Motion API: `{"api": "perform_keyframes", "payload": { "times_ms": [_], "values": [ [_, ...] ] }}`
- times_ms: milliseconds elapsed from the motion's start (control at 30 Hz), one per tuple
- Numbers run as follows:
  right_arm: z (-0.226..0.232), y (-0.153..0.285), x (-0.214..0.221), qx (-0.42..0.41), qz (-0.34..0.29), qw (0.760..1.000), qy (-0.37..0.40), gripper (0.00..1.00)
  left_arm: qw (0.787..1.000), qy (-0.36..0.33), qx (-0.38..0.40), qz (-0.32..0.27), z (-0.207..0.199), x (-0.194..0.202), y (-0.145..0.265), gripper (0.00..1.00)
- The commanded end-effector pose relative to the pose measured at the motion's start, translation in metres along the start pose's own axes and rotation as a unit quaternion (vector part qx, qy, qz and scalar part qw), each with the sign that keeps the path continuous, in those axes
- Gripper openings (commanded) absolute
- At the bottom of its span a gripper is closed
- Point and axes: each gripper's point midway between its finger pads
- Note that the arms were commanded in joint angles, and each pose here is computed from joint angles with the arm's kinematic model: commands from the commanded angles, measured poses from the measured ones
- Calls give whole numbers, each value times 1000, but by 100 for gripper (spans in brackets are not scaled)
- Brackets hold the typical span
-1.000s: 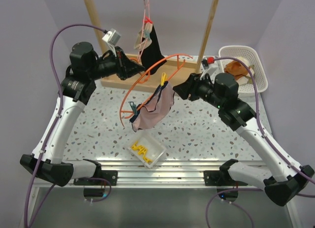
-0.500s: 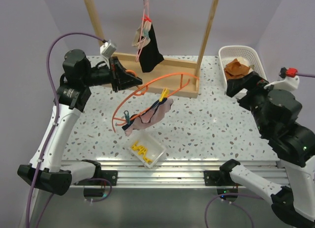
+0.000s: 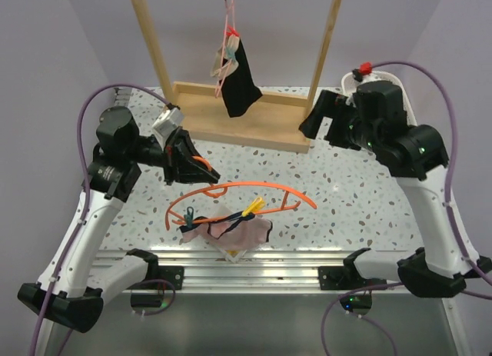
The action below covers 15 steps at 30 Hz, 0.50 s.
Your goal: Remove the underwear clipped to the hanger
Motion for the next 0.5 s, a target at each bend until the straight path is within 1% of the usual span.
{"api": "perform_keyframes", "payload": {
  "times_ms": [0,67,100,167,200,267,300,333,400,467],
  "values": [
    [42,2,60,-156,199,967,-28,98,997,-43,63,11,-28,0,1,0],
    [48,-7,80,-179,260,948,-48,98,997,-45,69,12,-31,-1,0,0],
    [57,0,89,-213,292,931,-55,98,996,-46,71,12,-31,0,0,0],
    [62,-3,105,-233,332,910,-84,98,996,-47,78,14,-33,0,0,0],
    [69,7,110,-263,355,892,-96,98,995,-44,85,17,-34,3,1,0],
    [71,6,122,-280,385,871,-122,98,994,-50,93,21,-34,4,1,0],
    [72,11,125,-292,393,862,-128,98,994,-42,99,24,-35,11,1,0],
    [77,20,128,-310,416,843,-142,96,993,-46,102,28,-37,9,1,0],
    [75,21,136,-313,431,833,-149,95,993,-36,105,33,-37,17,1,0],
    [74,31,141,-315,456,819,-147,95,993,-34,107,34,-38,17,0,0]
  ]
}}
Point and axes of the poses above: each gripper's point midway between its finger pads, its own y axis back along the fingers, its own z axis along the line the jaws close on, x = y × z, and after that the axes turned 5 degrees about -y, right-handed
